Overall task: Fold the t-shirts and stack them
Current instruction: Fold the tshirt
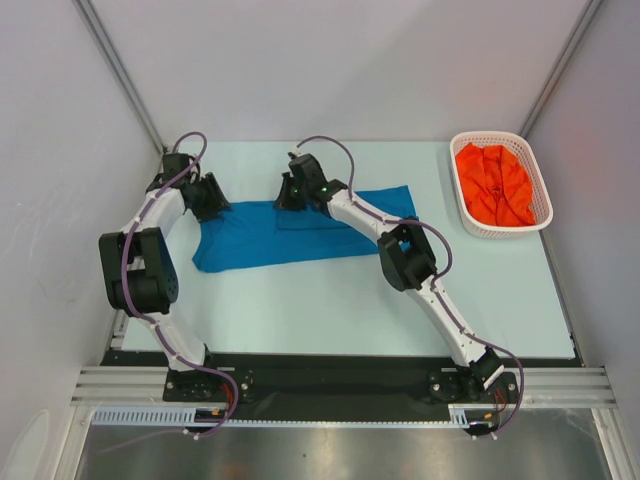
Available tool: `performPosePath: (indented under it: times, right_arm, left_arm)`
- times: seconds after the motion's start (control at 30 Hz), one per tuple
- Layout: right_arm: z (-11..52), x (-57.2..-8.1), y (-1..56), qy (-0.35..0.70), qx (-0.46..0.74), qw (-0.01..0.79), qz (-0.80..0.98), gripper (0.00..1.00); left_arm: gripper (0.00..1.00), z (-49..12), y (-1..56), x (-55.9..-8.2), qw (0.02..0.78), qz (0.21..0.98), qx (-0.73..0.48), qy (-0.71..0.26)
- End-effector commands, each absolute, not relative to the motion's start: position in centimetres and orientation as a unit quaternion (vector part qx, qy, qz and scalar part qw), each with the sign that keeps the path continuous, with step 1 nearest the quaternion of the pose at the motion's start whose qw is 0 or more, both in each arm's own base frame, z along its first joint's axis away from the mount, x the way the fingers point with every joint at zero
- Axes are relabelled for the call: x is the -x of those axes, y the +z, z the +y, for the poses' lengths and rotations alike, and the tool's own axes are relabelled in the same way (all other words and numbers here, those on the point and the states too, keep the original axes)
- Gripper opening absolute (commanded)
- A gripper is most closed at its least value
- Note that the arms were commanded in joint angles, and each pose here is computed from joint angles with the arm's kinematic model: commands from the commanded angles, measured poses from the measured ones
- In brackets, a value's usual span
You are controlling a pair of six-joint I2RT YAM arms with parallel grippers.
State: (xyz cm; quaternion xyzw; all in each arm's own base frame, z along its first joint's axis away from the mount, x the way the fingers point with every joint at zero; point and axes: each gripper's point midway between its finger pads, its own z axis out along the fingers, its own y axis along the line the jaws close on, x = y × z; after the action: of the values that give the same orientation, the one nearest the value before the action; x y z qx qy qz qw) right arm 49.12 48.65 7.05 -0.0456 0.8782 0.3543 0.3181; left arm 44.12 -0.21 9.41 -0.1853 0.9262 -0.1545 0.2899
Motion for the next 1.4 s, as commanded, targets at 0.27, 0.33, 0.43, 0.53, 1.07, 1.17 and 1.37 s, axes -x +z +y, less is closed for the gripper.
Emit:
performPosePath:
  times: [0.27,0.33,0.43,0.53,1.07,1.17,1.37]
  right_arm:
    - [46.5,-49.9,8.4,0.342,0.029,0.335,0.877,0.03]
    - [46.4,-49.9,8.1,0.344,0.030,0.331,0.878,0.13]
    - [46.1,-50.1,8.8,0.349,0.034,0.332,0.875,0.37]
    - [45.6,-49.9,10.1,0.340,0.036,0.337,0.877,0.43]
    - [27.6,-48.1,13.9,0.111,0.056,0.276,0.953,0.64]
    - [22.5,-47.1,13.4,0.049,0.058,0.262,0.962,0.75]
    - [18.6,-46.1,12.1,0.012,0.112,0.228,0.967,0.92]
  left_arm:
    - [0.51,-0.3,11.3,-45.6,0.316,0.916,0.183,-0.167]
    - [0.50,-0.5,11.1,-45.8,0.312,0.916,0.185,-0.173]
    - [0.49,-0.7,10.8,-45.9,0.309,0.915,0.186,-0.180]
    - [0.47,-0.9,10.8,-46.0,0.312,0.914,0.185,-0.183]
    - [0.53,0.2,15.7,-43.2,0.365,0.907,0.204,-0.046]
    - [0.58,-2.0,15.8,-40.6,0.350,0.909,0.223,-0.047]
    - [0.66,-7.4,10.6,-36.4,0.235,0.915,0.309,-0.109]
